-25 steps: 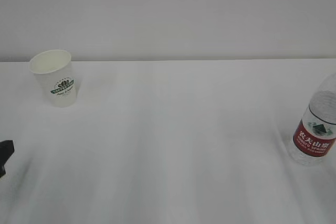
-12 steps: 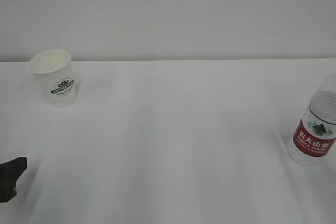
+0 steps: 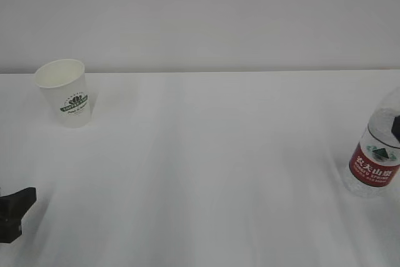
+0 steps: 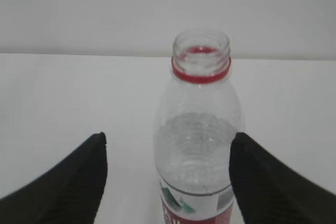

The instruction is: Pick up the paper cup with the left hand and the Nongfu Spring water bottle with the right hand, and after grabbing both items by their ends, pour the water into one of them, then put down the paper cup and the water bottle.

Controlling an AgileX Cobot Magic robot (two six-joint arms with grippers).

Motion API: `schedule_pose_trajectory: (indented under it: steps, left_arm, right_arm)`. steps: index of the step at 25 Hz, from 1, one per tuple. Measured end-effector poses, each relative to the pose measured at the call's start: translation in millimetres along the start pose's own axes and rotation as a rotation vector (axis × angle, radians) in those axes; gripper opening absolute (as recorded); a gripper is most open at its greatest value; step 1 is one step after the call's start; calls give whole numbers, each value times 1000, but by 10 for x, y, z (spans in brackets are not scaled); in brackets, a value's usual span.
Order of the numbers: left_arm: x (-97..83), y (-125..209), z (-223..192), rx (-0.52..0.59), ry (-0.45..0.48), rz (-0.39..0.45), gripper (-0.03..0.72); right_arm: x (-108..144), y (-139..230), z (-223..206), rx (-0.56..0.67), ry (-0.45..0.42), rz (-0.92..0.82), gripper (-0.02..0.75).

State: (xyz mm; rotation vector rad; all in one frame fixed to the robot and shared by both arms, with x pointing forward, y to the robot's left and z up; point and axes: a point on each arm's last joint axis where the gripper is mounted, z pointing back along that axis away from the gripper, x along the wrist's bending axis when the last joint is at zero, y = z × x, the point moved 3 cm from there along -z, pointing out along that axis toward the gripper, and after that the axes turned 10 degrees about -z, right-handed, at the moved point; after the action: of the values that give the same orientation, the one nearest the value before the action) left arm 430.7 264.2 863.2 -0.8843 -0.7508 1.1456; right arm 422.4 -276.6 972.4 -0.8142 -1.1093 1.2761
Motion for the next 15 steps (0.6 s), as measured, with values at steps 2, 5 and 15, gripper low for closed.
schedule_pose_trajectory:
  steps: [2, 5, 15]
  left_arm:
    - [-4, 0, 0, 0, 4, -2, 484]
    - [-22, -2, 0, -1, 18, -8, 484]
    - [-54, 0, 0, -1, 44, -19, 483]
  right_arm:
    - [-39, 175, 29, 2, 4, -19, 535]
    - [-81, 363, 116, -22, 3, -28, 522]
    - [-69, 379, 110, -23, -9, -1, 515]
